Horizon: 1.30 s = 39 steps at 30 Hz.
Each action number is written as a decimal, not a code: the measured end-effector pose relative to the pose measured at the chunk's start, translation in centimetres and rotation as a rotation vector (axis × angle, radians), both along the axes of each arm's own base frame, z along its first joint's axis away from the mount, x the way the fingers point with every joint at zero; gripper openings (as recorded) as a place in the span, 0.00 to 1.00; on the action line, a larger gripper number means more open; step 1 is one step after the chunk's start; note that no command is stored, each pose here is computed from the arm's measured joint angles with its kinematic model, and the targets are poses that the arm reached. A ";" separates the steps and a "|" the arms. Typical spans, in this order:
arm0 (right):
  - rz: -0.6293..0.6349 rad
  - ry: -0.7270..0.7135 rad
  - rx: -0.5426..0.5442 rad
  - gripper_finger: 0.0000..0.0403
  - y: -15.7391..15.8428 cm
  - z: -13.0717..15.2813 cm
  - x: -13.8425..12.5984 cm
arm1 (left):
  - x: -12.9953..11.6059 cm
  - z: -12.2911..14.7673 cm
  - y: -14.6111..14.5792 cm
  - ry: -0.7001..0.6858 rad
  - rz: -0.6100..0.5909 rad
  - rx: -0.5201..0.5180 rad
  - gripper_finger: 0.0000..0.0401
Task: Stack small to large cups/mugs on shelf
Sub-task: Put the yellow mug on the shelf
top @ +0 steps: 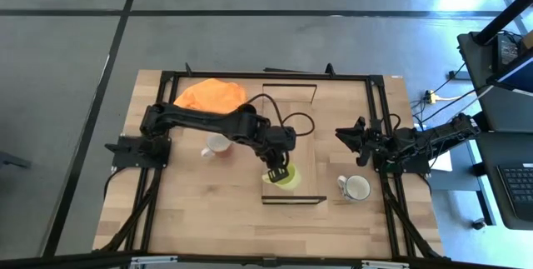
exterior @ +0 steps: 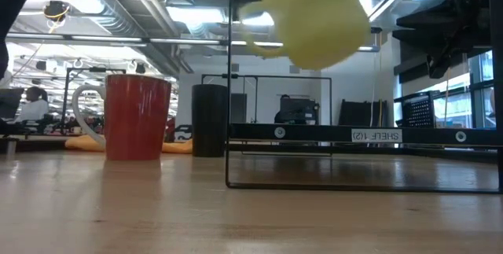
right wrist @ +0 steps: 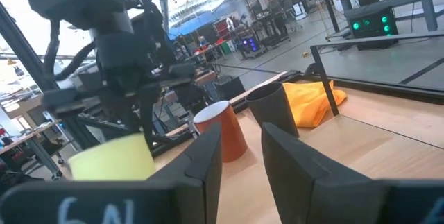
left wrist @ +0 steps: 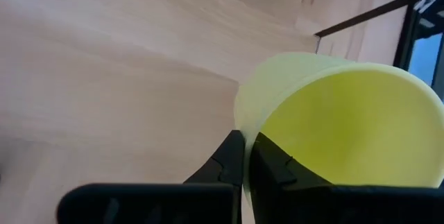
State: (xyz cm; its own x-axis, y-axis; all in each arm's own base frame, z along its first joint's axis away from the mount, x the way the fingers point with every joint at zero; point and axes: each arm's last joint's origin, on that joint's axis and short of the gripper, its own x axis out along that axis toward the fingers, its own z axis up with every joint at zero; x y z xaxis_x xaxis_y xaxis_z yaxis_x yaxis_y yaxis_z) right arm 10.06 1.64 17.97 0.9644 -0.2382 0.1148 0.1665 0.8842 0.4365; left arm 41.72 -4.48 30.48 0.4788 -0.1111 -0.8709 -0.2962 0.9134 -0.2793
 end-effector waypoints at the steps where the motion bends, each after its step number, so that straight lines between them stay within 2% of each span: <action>1: 0.000 0.000 0.000 0.26 0.0 0.0 0.0 | 0.0 -0.1 -0.1 0.004 -0.003 0.001 0.00; 12: 0.007 0.007 -0.003 0.26 0.0 -0.1 0.0 | 2.0 -2.9 -1.4 0.008 -0.046 -0.020 0.00; 20: 0.023 0.014 -0.008 0.26 0.1 -0.2 0.0 | 2.5 -4.5 -2.0 0.047 -0.082 -0.020 0.00; 39: 0.018 0.019 -0.008 0.26 0.1 -0.2 0.0 | 3.2 -5.2 -1.9 0.018 -0.075 0.006 0.01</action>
State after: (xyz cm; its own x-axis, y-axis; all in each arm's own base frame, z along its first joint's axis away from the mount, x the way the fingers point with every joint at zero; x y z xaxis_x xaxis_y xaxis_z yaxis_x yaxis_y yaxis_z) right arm 10.09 1.70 17.79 0.9706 -0.2197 0.0984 0.1585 0.8908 0.4259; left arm 44.89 -6.42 25.33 0.4533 -0.1408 -0.8802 -0.2317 0.9349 -0.2689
